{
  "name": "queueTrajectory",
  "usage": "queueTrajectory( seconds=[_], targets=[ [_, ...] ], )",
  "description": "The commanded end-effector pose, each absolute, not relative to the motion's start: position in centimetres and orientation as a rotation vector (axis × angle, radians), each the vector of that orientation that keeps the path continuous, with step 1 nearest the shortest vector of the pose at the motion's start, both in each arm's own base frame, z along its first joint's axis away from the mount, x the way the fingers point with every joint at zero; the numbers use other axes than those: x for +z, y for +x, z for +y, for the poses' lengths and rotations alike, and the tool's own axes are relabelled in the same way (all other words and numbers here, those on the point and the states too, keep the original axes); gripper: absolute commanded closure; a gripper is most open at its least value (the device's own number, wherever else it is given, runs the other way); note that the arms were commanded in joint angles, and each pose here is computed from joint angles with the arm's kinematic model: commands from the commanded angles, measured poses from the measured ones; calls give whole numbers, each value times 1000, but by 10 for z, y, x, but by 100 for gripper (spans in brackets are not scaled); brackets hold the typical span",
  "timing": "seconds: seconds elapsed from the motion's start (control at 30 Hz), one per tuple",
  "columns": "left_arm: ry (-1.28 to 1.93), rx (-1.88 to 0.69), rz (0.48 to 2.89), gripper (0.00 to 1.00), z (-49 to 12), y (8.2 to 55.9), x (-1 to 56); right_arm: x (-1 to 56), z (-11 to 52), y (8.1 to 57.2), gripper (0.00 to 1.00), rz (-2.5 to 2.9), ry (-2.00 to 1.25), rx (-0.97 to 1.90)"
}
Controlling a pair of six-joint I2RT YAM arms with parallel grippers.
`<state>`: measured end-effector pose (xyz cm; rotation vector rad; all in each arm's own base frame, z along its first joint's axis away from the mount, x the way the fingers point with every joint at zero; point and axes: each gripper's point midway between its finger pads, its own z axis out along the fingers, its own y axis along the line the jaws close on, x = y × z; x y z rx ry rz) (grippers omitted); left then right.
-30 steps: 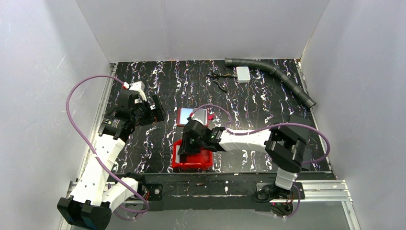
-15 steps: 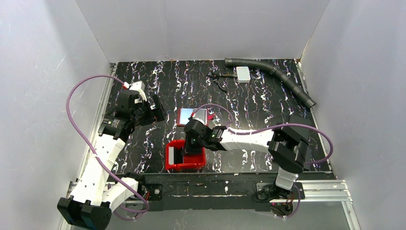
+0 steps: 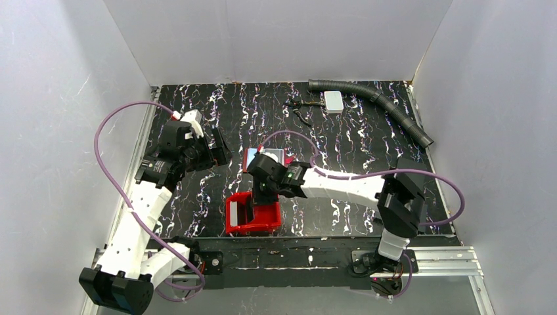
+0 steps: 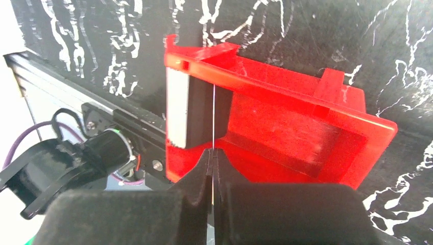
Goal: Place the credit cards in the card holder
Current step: Pick up the credit card from the storage box.
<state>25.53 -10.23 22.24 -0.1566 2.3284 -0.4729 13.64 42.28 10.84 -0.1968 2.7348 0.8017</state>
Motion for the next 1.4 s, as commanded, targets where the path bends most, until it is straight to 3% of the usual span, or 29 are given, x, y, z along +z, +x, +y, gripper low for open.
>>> queueTrajectory(
  seconds=[0.0,0.17,0.37,0.5,0.83,0.9,1.07,1.3,1.37],
  targets=[
    [-94,-610,2312,2,-121,251,250,190,422,149,99,2549,-389,888],
    [-43,-776,2274,2,-140,246,280,251,411,180,99,2420,-533,1078],
    [-29,-1367,2090,2,-183,254,331,297,359,260,99,2089,-455,1550],
    [-50,-1586,1979,3,-199,271,345,313,337,295,99,1947,-365,1728],
    [-203,-1629,2072,11,-217,318,319,354,325,315,99,1728,-229,2096],
    [-201,-1627,2077,15,-222,322,318,353,326,315,99,1726,-221,2123],
    [-164,-1709,2033,38,-240,328,331,348,329,317,99,1722,-213,2154],
    [-167,-1797,1973,52,-247,330,341,342,331,320,99,1734,-212,2151],
    [-158,-1793,1971,65,-248,331,341,340,332,319,99,1737,-214,2152]
  ],
)
